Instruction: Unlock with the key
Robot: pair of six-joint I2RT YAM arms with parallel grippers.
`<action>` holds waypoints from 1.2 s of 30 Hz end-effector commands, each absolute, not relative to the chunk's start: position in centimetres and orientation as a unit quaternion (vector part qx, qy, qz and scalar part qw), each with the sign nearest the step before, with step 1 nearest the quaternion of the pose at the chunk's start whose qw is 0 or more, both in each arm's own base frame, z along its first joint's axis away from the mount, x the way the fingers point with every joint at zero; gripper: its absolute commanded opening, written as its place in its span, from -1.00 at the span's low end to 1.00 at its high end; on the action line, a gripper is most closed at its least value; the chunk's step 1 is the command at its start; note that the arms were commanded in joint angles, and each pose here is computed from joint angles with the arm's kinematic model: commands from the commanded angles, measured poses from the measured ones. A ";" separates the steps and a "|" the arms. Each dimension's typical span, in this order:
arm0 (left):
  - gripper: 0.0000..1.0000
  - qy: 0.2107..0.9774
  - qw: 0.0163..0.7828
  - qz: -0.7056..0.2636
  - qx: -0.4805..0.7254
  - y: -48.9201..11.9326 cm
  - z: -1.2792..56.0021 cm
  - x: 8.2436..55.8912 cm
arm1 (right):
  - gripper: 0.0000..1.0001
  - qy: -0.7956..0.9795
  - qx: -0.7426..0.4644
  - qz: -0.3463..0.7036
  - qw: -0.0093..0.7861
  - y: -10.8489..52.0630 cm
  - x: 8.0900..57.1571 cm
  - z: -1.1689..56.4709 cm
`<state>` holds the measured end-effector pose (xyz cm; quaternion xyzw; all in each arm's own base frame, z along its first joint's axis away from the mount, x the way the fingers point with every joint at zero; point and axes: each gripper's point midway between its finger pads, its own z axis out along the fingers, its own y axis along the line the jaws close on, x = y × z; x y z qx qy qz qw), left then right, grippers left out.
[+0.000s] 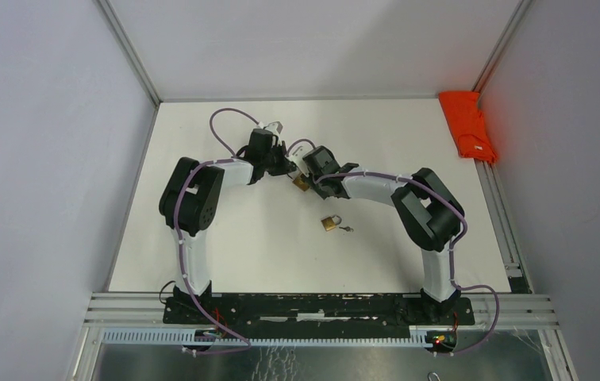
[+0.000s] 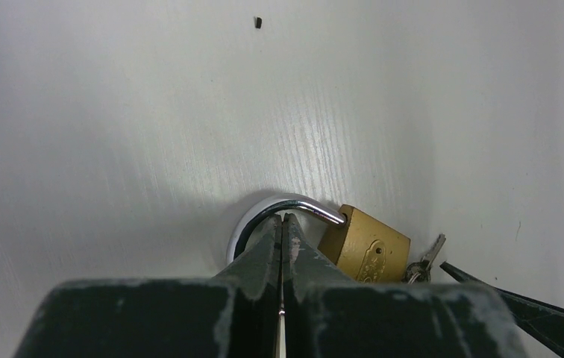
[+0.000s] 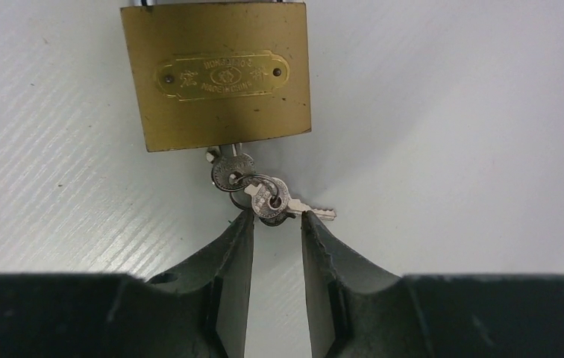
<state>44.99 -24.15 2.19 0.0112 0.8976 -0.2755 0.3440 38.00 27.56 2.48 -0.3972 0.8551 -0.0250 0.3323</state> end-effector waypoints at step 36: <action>-0.96 0.910 0.315 -0.271 0.016 -24.0 0.6 43.6 | -0.32 0.819 -0.436 -0.023 0.373 31.0 39.2 3.8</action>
